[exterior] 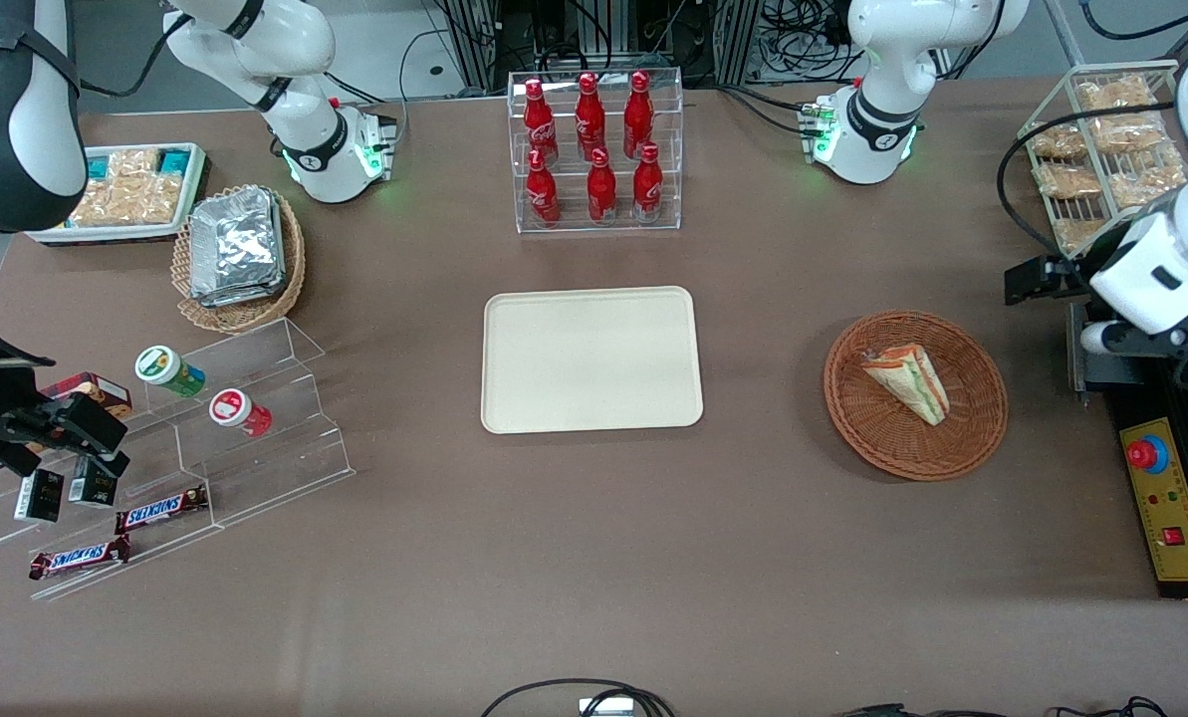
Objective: Place sandwich from basket to tray
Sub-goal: 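Move the left gripper over the sandwich in the wicker basket, then lower the left gripper and close it on the wrapped sandwich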
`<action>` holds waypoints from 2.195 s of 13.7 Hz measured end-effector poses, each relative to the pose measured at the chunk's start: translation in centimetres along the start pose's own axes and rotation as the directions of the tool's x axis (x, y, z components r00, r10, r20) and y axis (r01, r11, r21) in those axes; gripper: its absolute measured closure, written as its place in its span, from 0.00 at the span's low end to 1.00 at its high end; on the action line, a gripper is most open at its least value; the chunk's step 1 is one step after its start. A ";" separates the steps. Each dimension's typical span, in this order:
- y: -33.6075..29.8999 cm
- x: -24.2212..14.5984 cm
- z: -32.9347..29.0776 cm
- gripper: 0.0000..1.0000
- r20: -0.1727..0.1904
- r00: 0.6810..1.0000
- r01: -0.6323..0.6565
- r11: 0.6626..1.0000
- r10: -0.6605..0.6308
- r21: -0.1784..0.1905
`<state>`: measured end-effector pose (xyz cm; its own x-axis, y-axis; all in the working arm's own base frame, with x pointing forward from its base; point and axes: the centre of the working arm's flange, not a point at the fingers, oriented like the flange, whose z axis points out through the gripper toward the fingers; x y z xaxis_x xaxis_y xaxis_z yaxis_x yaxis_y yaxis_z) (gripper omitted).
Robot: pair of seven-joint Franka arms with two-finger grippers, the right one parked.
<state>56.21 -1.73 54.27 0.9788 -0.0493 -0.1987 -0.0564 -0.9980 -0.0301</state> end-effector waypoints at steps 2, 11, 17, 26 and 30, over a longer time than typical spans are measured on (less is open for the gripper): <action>0.1 0.8 3.0 0.00 -0.008 0.999 0.044 0.999 -0.044 0.001; 1.6 1.9 14.0 0.00 -0.084 0.936 0.341 0.940 -0.342 -0.030; 2.2 0.8 21.1 0.00 -0.105 0.885 0.451 0.891 -0.454 -0.059; 2.4 0.0 26.9 0.00 -0.119 0.850 0.506 0.858 -0.513 -0.087; 2.5 -0.2 29.1 0.00 -0.114 0.846 0.513 0.853 -0.521 -0.091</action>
<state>50.12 -3.07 25.78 0.8799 0.4734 -0.0403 0.4721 -0.8807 -0.0388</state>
